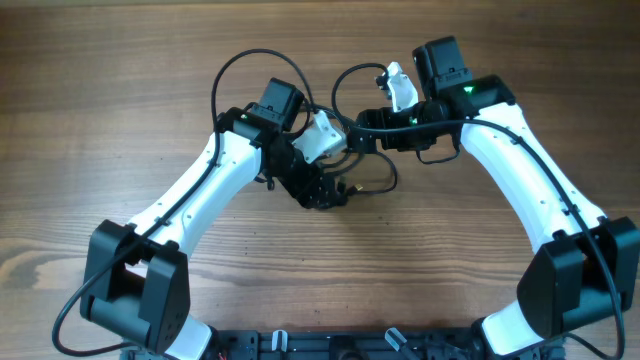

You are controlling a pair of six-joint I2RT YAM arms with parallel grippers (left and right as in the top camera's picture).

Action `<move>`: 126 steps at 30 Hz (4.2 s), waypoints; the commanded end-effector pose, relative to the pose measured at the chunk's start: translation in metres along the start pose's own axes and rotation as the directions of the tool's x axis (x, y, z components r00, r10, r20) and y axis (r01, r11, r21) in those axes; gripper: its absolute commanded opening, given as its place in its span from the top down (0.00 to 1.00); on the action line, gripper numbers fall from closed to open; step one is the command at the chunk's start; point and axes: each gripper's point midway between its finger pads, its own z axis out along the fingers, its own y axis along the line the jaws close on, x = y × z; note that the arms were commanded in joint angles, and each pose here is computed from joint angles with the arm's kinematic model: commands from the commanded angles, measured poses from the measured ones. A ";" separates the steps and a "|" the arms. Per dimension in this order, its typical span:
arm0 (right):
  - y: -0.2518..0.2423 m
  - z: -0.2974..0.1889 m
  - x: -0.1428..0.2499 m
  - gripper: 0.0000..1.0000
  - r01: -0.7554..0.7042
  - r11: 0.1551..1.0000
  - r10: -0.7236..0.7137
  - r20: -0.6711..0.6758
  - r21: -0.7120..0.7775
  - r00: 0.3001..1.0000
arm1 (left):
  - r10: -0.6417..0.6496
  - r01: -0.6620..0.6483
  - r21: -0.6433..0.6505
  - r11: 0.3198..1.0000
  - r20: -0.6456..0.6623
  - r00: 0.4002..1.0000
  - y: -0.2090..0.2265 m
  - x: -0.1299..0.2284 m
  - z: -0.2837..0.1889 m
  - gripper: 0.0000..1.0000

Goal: Untangle cables

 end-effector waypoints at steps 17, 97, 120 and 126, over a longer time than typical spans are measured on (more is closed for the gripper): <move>0.006 -0.013 -0.010 0.07 0.044 0.999 -0.044 0.048 0.006 0.998 | 0.260 -0.259 0.056 0.964 -0.016 0.965 0.036 0.020 0.030 0.14; 0.012 -0.030 -0.042 0.96 0.070 0.993 -0.052 0.179 -0.092 0.982 | -0.753 0.688 0.309 0.656 0.216 0.621 0.090 -0.058 -0.002 0.96; -0.096 -0.010 0.007 0.96 -0.263 0.875 0.242 0.103 0.406 0.965 | -0.755 0.682 0.327 0.654 0.245 0.608 0.091 -0.070 -0.004 0.96; -0.095 0.026 0.014 0.58 -0.242 0.919 0.247 0.022 0.311 0.969 | -0.729 0.653 0.331 0.681 0.227 0.646 0.072 -0.079 0.005 0.96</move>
